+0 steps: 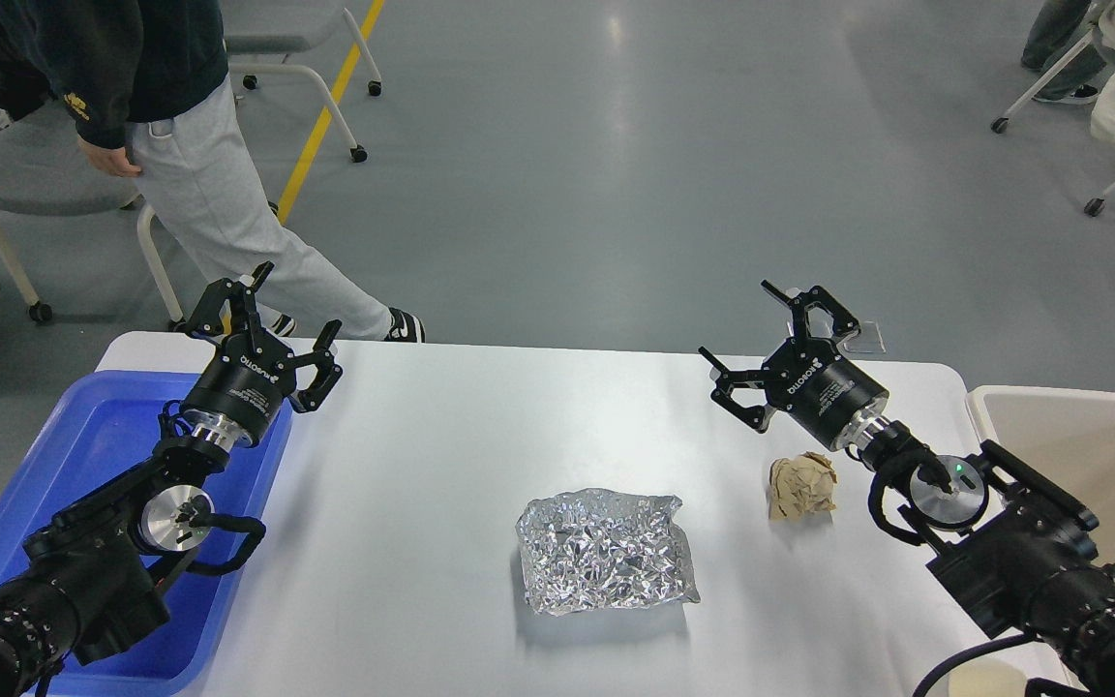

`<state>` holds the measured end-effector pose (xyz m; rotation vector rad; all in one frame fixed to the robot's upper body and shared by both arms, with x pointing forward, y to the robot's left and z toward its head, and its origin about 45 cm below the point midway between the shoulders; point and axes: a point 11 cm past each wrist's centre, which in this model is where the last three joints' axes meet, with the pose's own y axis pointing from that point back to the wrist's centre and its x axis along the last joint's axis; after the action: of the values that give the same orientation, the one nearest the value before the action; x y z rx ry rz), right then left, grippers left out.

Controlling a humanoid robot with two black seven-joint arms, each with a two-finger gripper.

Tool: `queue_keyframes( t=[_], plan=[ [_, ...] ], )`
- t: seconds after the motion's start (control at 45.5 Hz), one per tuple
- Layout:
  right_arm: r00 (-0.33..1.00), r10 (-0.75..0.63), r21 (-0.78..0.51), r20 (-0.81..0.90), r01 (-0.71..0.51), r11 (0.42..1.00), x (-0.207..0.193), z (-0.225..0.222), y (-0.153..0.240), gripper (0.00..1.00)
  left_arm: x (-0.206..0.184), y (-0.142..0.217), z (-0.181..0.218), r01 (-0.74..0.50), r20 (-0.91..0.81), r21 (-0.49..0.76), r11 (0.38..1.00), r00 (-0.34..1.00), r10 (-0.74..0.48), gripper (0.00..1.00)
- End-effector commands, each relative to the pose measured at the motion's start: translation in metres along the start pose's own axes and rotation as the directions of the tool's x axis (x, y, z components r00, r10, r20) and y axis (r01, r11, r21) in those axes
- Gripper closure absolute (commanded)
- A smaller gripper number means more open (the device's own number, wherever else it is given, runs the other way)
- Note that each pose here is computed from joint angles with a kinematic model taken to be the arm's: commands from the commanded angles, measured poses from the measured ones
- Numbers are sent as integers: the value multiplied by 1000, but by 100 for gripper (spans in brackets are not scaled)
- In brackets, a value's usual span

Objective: Tidy desktop

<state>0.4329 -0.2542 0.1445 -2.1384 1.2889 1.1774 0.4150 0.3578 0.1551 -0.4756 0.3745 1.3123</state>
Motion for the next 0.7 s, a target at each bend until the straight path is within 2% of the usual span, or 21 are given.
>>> queue_keyframes(
  t=[0.0,0.22,0.527,0.681],
  plan=[
    [999,-20,6,-41,20,1000,-7,-20,2,0,0,0,0,0,0,1,1000,1000,0,0],
    [985,-39,-23,-170,36,999,-24,-49,10,0,0,0,0,0,0,-1,1000,1000,0,0],
    [893,-79,-100,-443,38,994,-75,-100,15,0,0,0,0,0,0,-1,1000,1000,0,0],
    [836,-119,-166,-536,34,986,-103,-101,5,0,0,0,0,0,0,-1,1000,1000,0,0]
  ],
)
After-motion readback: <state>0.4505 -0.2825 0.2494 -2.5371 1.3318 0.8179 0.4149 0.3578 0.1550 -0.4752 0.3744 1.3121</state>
